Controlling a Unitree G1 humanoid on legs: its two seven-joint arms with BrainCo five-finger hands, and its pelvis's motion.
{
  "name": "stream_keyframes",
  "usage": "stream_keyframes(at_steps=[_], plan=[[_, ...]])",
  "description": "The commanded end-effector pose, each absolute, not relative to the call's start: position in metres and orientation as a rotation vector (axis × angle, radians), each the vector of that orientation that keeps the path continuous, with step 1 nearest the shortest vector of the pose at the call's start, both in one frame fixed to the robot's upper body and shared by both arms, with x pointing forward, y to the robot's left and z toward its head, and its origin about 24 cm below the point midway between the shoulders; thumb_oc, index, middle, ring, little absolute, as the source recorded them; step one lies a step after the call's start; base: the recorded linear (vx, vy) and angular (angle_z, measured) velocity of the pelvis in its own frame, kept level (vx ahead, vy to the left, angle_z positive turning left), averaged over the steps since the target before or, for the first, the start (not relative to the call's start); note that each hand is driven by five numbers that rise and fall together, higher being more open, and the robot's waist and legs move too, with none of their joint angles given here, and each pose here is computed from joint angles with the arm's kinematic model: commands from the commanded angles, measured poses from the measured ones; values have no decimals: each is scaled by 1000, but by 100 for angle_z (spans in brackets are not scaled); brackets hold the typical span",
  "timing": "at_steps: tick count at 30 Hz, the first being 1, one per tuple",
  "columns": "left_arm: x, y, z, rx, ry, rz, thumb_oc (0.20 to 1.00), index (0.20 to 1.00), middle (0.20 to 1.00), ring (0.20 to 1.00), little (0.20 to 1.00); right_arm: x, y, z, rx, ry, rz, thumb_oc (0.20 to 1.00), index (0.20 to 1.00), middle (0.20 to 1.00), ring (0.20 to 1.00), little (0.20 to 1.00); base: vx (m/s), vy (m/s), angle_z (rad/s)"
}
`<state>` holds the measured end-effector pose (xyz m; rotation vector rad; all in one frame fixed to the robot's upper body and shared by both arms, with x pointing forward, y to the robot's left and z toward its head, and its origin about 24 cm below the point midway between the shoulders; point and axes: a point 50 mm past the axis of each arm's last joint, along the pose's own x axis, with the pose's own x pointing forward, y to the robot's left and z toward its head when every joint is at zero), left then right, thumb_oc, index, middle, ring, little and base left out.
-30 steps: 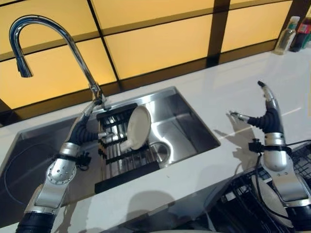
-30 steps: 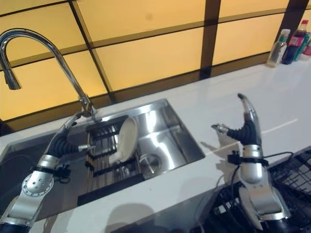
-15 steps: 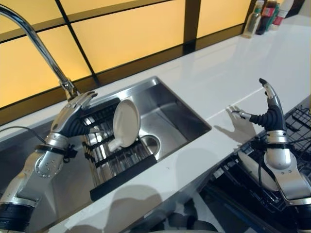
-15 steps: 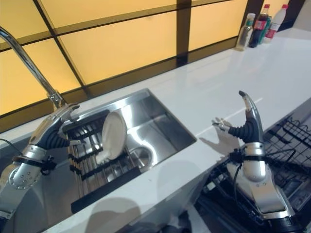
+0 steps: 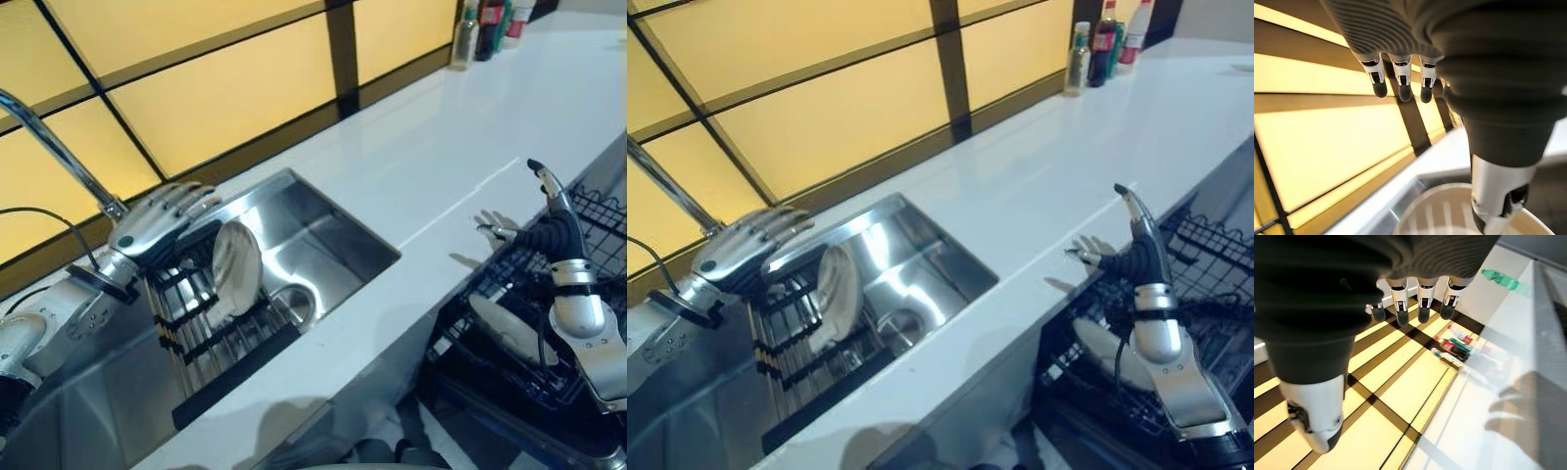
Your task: Pick up plates and place into dishwasher.
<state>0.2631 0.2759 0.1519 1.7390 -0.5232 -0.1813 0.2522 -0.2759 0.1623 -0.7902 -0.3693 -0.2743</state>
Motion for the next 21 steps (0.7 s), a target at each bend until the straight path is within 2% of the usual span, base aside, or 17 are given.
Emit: stream_keyframes(at_steps=[1, 12, 21], plan=[[275, 286, 185, 1827, -583, -57, 1000, 1000, 1000, 1000, 1000, 252, -272, 184, -841, -450, -232, 1000, 1000, 1000, 1000, 1000, 70, 126, -11], [278, 273, 158, 1854, -563, -199, 1000, 1000, 1000, 1000, 1000, 258, -273, 189, -906, -439, -189, 1000, 1000, 1000, 1000, 1000, 54, 98, -13], [281, 287, 153, 1898, -484, -150, 1000, 1000, 1000, 1000, 1000, 259, -277, 190, -916, -437, -190, 1000, 1000, 1000, 1000, 1000, 11, 57, -5]])
